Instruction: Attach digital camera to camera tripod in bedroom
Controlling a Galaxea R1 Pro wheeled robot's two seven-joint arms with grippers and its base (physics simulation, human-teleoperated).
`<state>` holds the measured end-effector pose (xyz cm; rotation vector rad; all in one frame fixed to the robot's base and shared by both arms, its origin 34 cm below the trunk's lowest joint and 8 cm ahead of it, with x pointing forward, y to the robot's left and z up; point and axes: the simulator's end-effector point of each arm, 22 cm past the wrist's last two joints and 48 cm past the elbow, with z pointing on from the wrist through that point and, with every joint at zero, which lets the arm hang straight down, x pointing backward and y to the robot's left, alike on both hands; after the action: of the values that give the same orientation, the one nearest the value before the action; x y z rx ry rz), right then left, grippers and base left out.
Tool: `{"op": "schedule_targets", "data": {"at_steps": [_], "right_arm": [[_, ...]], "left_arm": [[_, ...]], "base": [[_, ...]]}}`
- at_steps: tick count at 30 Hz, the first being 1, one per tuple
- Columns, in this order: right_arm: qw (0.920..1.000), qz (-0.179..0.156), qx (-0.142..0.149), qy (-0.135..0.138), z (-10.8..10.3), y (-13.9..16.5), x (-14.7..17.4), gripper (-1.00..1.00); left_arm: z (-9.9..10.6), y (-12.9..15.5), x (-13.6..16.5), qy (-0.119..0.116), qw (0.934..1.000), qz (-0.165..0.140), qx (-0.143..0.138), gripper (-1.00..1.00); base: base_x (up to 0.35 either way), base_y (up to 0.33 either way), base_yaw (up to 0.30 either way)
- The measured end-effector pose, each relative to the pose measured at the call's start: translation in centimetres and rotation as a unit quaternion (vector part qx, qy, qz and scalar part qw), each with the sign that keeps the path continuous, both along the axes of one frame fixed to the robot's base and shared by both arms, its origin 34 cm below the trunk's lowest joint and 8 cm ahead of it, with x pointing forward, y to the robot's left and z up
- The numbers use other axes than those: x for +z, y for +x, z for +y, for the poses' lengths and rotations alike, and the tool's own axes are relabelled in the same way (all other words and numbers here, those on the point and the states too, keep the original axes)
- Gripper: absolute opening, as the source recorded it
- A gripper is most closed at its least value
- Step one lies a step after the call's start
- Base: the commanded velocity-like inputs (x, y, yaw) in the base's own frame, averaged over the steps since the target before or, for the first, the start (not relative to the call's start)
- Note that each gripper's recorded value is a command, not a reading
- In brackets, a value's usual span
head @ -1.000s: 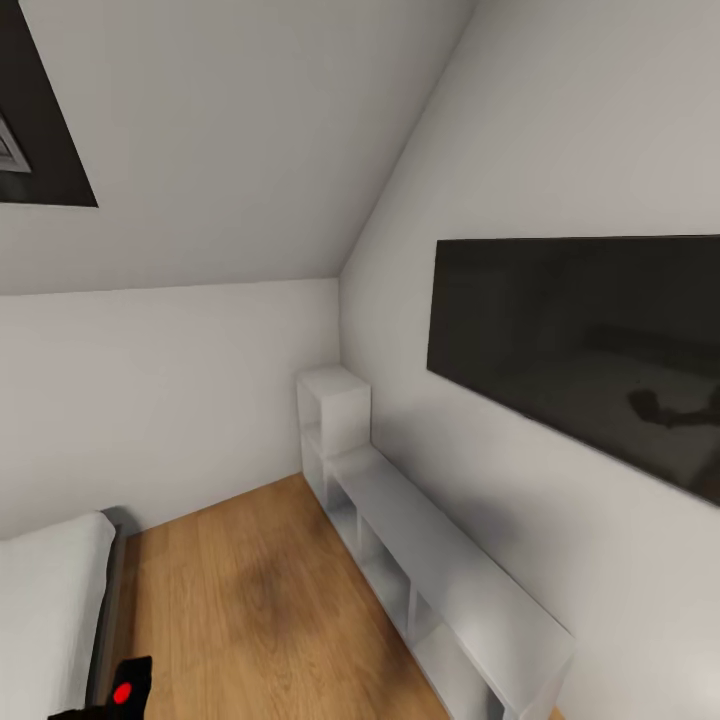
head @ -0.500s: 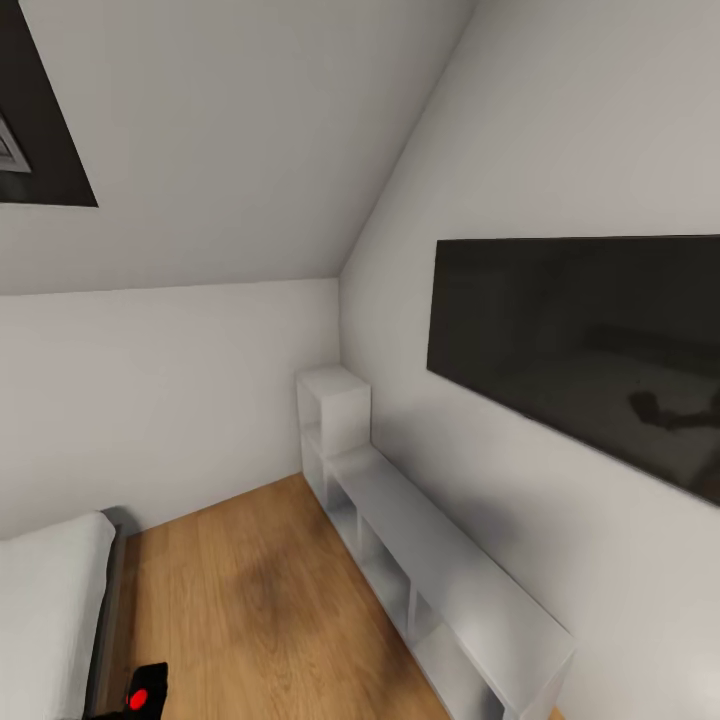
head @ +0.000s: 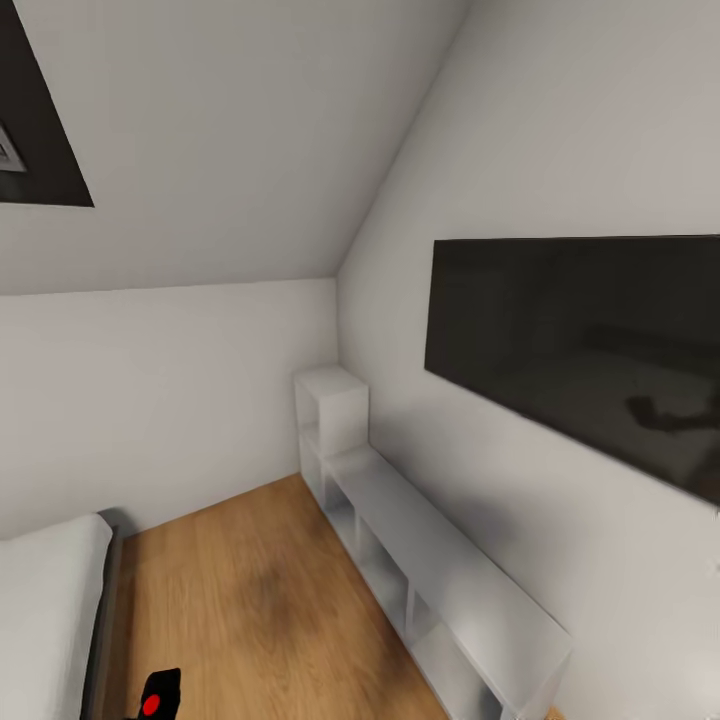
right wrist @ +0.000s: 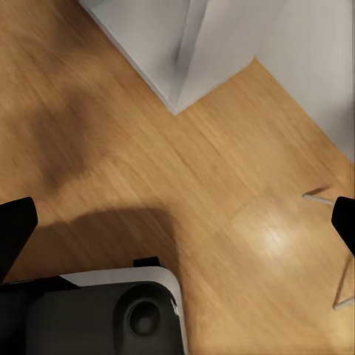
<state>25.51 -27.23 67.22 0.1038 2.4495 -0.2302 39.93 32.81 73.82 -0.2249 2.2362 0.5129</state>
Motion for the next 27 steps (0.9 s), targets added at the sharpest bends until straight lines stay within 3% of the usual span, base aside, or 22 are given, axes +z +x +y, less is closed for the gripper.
{"op": "schedule_targets", "data": {"at_steps": [9,27], "right_arm": [[1.0000,0.000,-0.001,0.000,-0.10,0.03,-0.01,1.00],[1.0000,-0.003,-0.002,0.000,-0.05,0.31,0.10,1.00]], "left_arm": [[0.07,0.01,-0.01,0.001,1.0000,0.000,0.000,-1.00],[-0.30,-0.04,-0.08,-0.003,1.0000,0.001,-0.001,-1.00]], "base": [[-0.076,0.056,-0.267],[-0.254,0.179,-0.296]]}}
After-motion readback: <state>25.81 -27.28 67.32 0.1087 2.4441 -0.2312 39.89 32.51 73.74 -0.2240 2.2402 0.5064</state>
